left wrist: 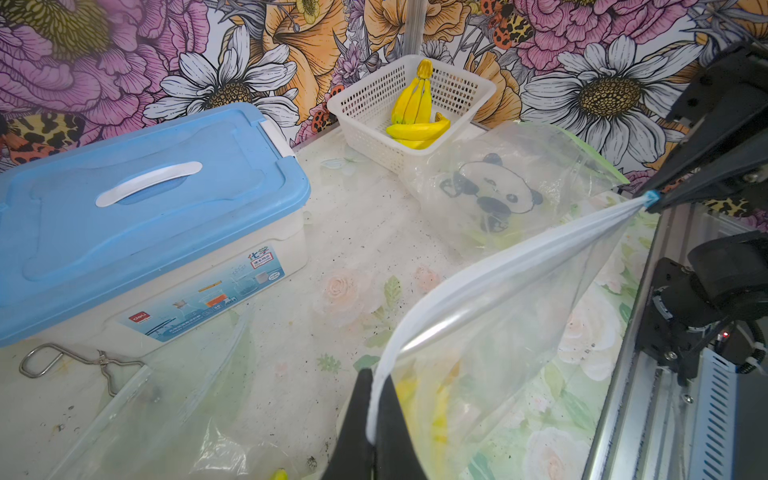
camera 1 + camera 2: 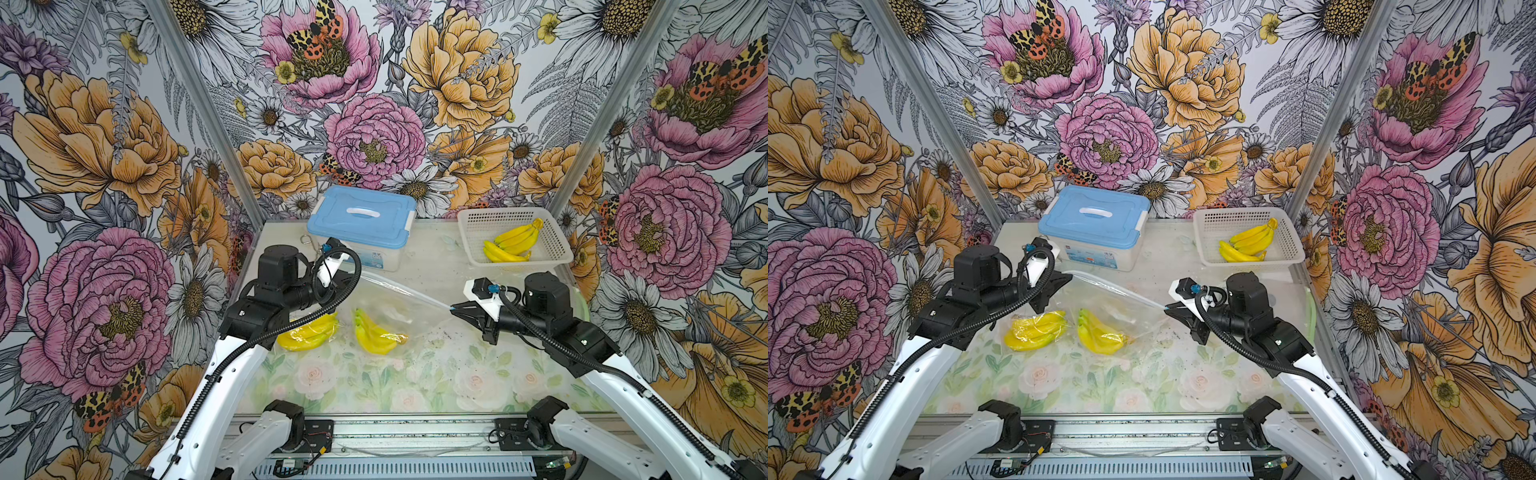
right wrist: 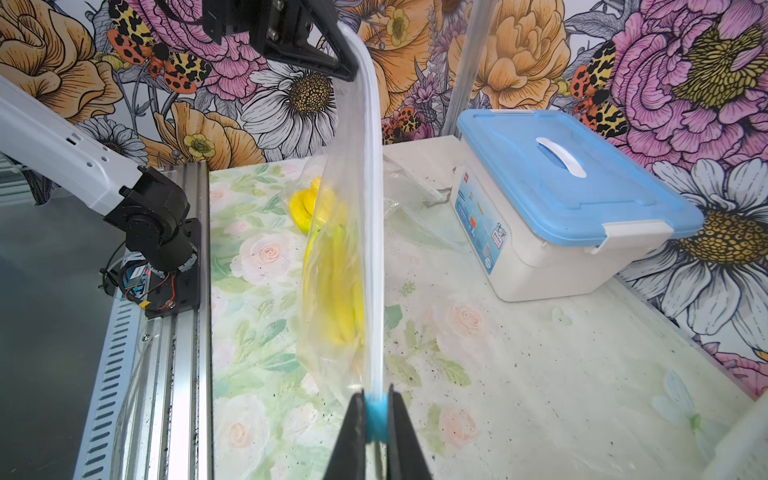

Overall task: Open the zip-top bag and take out the banana
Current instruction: Unzip the zipper on the zipper food storage bag, then adjust the zipper food storage bag at the center of the board.

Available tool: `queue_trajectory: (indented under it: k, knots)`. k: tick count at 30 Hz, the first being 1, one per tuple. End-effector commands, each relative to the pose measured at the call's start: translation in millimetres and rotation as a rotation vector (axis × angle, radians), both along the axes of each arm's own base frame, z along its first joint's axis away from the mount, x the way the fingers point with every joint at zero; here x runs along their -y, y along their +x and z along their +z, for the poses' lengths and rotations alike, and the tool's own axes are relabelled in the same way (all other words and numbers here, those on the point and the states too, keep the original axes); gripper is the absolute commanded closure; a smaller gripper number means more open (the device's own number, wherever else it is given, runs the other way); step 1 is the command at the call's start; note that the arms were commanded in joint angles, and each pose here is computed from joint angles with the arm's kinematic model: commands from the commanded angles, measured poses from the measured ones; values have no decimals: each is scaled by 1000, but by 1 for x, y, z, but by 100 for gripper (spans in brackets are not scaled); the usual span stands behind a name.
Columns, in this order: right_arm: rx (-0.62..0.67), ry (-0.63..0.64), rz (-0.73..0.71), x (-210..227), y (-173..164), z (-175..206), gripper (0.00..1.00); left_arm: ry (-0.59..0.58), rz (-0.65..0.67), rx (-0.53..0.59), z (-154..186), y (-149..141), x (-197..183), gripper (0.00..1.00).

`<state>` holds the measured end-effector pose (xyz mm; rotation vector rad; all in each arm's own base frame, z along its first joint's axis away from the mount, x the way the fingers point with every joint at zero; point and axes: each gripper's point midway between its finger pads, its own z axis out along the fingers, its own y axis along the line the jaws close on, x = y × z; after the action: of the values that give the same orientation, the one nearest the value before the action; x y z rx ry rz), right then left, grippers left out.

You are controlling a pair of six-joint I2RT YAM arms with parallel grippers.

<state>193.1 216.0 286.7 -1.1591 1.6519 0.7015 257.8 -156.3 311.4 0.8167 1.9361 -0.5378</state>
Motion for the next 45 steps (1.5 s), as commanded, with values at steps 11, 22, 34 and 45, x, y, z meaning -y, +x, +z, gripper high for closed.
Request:
queue_trajectory:
  k: [11,22,34,45]
  knots:
    - [-72,37,25,7,-27,9,100,137,-212,139,5,12,57,100]
    - [-42,73,39,13,-45,28,99,153,-188,164,17,43,54,100]
    - [-120,-9,183,-24,-69,-5,100,-145,9,-4,15,56,33,73]
    - [-123,-8,188,-34,-63,-7,99,-379,362,-176,35,47,-17,54]
